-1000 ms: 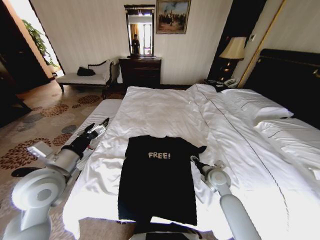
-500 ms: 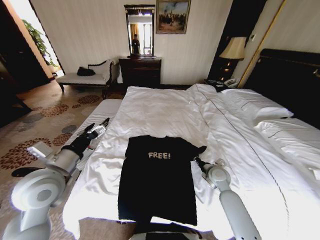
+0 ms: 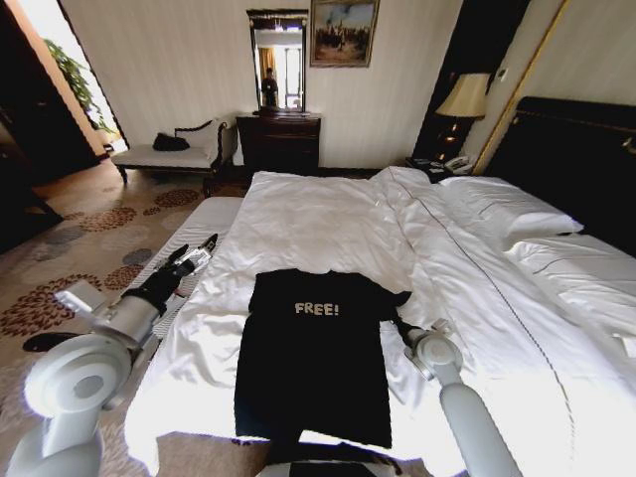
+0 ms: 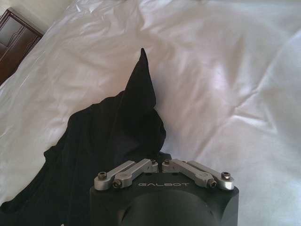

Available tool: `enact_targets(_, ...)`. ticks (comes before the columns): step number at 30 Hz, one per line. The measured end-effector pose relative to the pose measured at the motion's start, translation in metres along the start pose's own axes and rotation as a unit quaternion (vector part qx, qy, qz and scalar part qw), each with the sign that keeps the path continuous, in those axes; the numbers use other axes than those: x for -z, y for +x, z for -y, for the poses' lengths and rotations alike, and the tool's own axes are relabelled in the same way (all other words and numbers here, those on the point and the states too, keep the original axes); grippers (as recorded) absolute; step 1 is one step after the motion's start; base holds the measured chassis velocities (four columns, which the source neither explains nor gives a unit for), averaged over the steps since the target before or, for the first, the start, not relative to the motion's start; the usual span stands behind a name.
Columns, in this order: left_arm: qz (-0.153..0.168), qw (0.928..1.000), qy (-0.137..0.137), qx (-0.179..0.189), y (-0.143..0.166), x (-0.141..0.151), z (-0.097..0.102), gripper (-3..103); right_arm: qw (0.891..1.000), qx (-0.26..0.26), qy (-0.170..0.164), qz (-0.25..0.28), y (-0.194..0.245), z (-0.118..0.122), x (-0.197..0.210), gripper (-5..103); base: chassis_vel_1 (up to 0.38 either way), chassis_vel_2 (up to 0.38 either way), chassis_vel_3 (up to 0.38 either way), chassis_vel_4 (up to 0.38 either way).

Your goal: Fold the clothes on the bed.

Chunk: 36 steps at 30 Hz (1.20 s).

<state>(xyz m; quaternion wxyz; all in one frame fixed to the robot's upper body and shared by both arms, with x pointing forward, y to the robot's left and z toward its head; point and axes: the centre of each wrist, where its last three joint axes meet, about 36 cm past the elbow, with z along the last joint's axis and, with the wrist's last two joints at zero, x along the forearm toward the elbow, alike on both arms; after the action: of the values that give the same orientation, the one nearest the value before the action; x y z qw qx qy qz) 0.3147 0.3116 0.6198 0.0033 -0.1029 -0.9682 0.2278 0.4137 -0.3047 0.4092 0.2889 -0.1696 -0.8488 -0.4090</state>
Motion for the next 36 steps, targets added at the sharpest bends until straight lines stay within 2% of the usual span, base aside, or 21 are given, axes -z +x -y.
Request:
enact_targets(9, 0.002, 1.0000, 0.000, 0.003, 0.000, 0.000, -0.002, 100, 1.000, -0.014, -0.011, 0.000, 0.009, 0.012, -0.015, 0, 0.000, 0.000, 0.000, 0.000)
enact_targets(15, 0.001, 1.0000, 0.000, 0.004, 0.000, 0.000, -0.002, 100, 1.000, -0.016, -0.012, 0.002, 0.011, 0.010, -0.018, 0, 0.000, 0.000, 0.000, 0.000)
enact_targets(18, 0.001, 1.0000, 0.000, 0.004, 0.001, 0.000, -0.002, 100, 1.000, -0.021, -0.010, 0.010, 0.015, 0.009, -0.020, 16, 0.000, 0.000, 0.000, 0.000)
enact_targets(20, 0.002, 1.0000, 0.000, 0.005, 0.001, 0.000, -0.002, 100, 1.000, -0.023, -0.010, 0.012, 0.018, 0.008, -0.021, 16, 0.000, 0.000, 0.000, 0.000)
enact_targets(22, 0.002, 1.0000, 0.000, 0.006, 0.000, 0.000, -0.003, 100, 0.999, -0.029, -0.011, 0.016, 0.031, 0.008, -0.025, 27, 0.000, 0.000, 0.000, 0.000)
enact_targets(23, 0.002, 1.0000, 0.000, 0.006, 0.000, 0.000, -0.003, 100, 0.999, -0.029, -0.011, 0.016, 0.031, 0.008, -0.025, 27, 0.000, 0.000, 0.000, 0.000)
enact_targets(25, 0.003, 1.0000, 0.000, 0.006, 0.000, 0.000, -0.003, 100, 0.999, -0.034, -0.011, 0.018, 0.048, 0.008, -0.029, 37, 0.000, 0.000, 0.000, 0.000)
enact_targets(27, 0.003, 1.0000, 0.002, 0.007, 0.000, 0.000, -0.003, 100, 0.999, -0.035, -0.010, 0.014, 0.065, 0.009, -0.034, 48, 0.000, 0.000, 0.000, 0.000)
enact_targets(28, 0.003, 1.0000, 0.002, 0.007, 0.000, 0.000, -0.003, 100, 0.999, -0.035, -0.010, 0.014, 0.065, 0.009, -0.034, 48, 0.000, 0.000, 0.000, 0.000)
enact_targets(30, 0.003, 1.0000, 0.004, 0.007, 0.000, -0.001, -0.004, 100, 0.999, -0.040, -0.004, 0.008, 0.081, 0.012, -0.039, 60, 0.000, 0.000, 0.000, 0.000)
enact_targets(31, 0.003, 1.0000, 0.005, 0.007, 0.000, -0.002, -0.003, 100, 0.999, -0.045, -0.001, 0.004, 0.086, 0.014, -0.041, 60, 0.000, 0.000, 0.000, 0.000)
enact_targets(32, 0.003, 1.0000, 0.006, 0.006, 0.000, -0.002, -0.003, 100, 0.999, -0.050, 0.003, 0.000, 0.090, 0.016, -0.043, 65, 0.000, 0.000, 0.000, 0.000)
enact_targets(33, 0.003, 1.0000, 0.006, 0.006, 0.000, -0.002, -0.003, 100, 0.999, -0.050, 0.003, 0.000, 0.090, 0.016, -0.043, 65, 0.000, 0.000, 0.000, 0.000)
enact_targets(35, 0.004, 1.0000, 0.006, 0.002, 0.001, -0.002, 0.000, 100, 0.998, -0.064, 0.017, -0.022, 0.104, 0.027, -0.048, 76, 0.000, 0.000, 0.000, 0.000)
enact_targets(36, 0.004, 1.0000, 0.006, 0.002, 0.001, -0.002, 0.000, 100, 0.998, -0.064, 0.017, -0.022, 0.104, 0.027, -0.048, 76, 0.000, 0.000, 0.000, 0.000)
